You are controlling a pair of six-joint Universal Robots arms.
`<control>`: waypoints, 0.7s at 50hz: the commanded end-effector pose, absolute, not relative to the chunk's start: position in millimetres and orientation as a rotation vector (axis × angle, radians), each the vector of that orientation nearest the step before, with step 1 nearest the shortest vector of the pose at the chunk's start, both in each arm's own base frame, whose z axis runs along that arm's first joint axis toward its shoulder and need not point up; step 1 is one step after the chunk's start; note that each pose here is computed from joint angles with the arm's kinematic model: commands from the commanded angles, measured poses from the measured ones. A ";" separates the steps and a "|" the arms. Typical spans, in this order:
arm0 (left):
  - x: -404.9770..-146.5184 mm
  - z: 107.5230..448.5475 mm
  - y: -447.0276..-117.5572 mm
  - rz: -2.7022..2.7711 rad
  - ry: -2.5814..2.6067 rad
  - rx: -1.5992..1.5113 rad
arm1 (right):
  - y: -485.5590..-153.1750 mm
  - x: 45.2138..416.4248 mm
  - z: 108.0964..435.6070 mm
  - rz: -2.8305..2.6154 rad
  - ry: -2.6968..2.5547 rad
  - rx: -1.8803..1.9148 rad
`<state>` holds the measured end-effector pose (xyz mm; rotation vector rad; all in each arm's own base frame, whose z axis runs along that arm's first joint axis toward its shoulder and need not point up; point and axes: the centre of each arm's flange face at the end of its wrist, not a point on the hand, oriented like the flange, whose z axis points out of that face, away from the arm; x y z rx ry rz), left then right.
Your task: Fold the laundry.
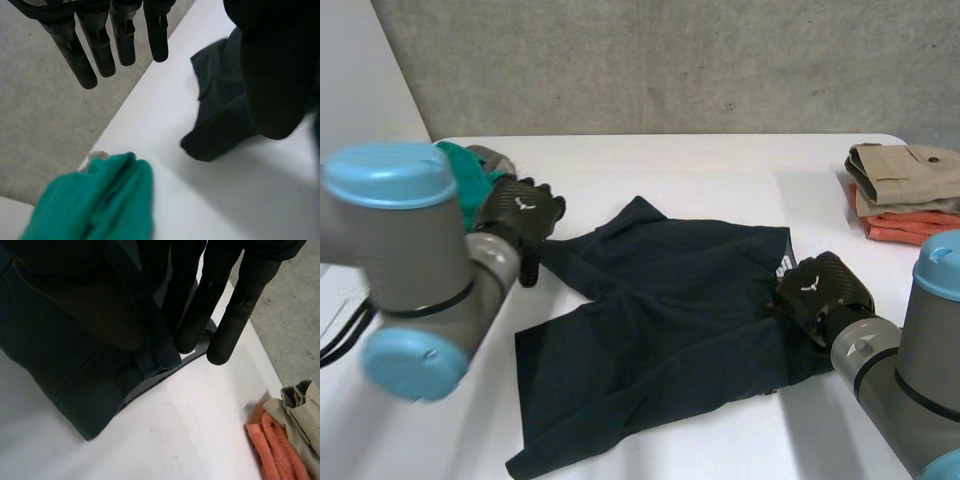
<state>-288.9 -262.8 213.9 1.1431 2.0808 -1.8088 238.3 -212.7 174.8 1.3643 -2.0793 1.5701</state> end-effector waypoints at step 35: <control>-246.0 282.4 -130.7 -1.840 2.498 1.047 | -193.7 225.6 279.1 1.763 -1.863 1.293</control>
